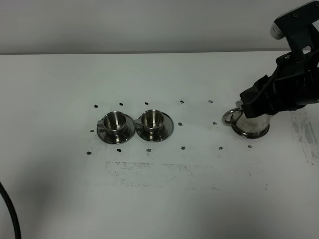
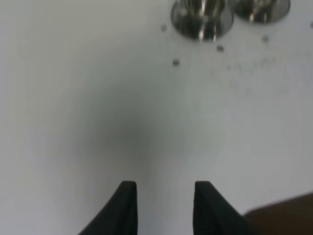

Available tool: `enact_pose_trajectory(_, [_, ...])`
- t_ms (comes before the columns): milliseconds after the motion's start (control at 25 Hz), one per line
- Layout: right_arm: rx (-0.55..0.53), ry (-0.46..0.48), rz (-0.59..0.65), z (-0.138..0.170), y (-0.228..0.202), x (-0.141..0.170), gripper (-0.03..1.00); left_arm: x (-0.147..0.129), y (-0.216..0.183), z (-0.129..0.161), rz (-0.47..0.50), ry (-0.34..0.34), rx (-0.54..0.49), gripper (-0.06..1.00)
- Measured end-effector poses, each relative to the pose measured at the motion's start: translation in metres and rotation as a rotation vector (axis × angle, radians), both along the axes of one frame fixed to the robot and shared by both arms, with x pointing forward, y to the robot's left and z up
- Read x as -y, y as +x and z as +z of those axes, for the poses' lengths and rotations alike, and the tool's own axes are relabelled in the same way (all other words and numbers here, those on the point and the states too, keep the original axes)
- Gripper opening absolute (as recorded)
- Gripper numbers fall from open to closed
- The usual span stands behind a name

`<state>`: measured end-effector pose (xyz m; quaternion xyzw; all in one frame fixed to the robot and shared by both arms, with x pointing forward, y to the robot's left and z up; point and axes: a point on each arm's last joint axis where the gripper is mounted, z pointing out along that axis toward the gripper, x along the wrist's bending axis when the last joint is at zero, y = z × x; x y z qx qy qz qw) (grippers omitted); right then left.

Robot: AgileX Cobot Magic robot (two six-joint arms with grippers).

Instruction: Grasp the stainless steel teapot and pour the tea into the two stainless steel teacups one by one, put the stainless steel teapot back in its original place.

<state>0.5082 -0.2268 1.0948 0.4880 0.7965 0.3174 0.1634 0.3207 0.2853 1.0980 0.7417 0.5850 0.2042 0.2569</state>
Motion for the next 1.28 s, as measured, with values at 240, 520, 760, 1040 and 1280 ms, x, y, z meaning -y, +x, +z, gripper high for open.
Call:
enact_pose_trajectory(240, [-0.010, 0.022, -0.008, 0.000, 0.000, -0.001, 0.36, -0.004, -0.035, -0.055, 0.058, -0.041, -0.031, 0.29])
enact_pose_trajectory(520, [-0.048, 0.065, -0.003, 0.000, -0.003, -0.004, 0.36, -0.007, -0.055, -0.066, 0.082, -0.071, 0.034, 0.29])
enact_pose_trajectory(760, [-0.050, 0.066, 0.047, 0.000, -0.007, -0.017, 0.36, -0.007, -0.060, -0.067, 0.081, -0.073, 0.063, 0.29])
enact_pose_trajectory(1040, [-0.015, 0.070, 0.145, -0.004, -0.010, -0.051, 0.36, -0.009, -0.071, -0.066, 0.082, -0.085, 0.145, 0.29])
enact_pose_trajectory(1280, [-0.072, 0.051, 0.158, -0.022, -0.002, -0.059, 0.36, -0.010, -0.088, -0.066, 0.118, -0.101, 0.266, 0.29])
